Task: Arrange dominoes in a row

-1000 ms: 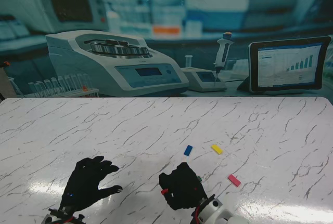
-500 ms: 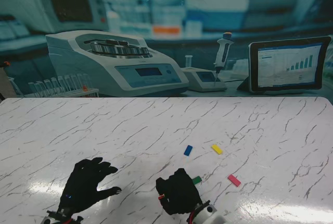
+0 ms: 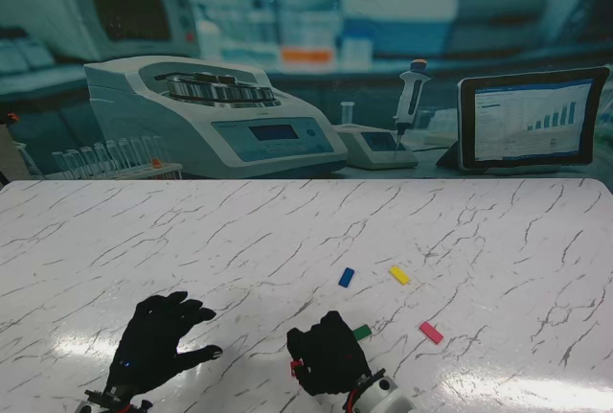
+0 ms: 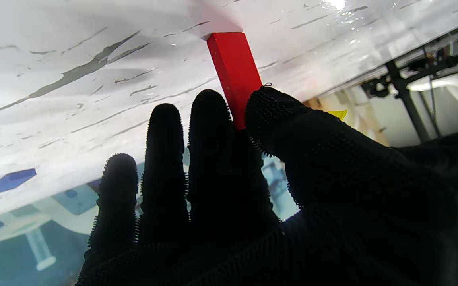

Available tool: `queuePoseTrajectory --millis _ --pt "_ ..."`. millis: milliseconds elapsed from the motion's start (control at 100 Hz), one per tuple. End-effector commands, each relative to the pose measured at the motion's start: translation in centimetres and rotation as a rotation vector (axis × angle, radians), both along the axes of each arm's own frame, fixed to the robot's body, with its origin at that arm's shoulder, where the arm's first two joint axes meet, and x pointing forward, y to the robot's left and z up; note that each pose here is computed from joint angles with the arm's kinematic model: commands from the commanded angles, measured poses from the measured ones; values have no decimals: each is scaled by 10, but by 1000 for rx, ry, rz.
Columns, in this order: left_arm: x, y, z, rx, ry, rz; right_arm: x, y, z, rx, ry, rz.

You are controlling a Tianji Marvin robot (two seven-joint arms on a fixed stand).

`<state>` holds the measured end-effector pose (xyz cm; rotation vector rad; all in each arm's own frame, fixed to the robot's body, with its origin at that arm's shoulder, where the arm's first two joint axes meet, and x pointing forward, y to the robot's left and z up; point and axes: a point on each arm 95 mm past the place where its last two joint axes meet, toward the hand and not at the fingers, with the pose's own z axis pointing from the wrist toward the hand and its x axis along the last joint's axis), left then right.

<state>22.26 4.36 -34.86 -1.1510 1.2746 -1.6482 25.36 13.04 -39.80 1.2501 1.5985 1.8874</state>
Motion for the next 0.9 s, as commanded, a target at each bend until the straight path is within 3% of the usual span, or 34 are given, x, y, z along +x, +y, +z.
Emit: queuePoseTrajectory --millis 0,890 --pt "-4 -2 -3 -16 17 -14 -4 3 1 9 7 8" --pt "-3 -2 -5 -19 19 -14 -3 -2 8 -4 25 58"
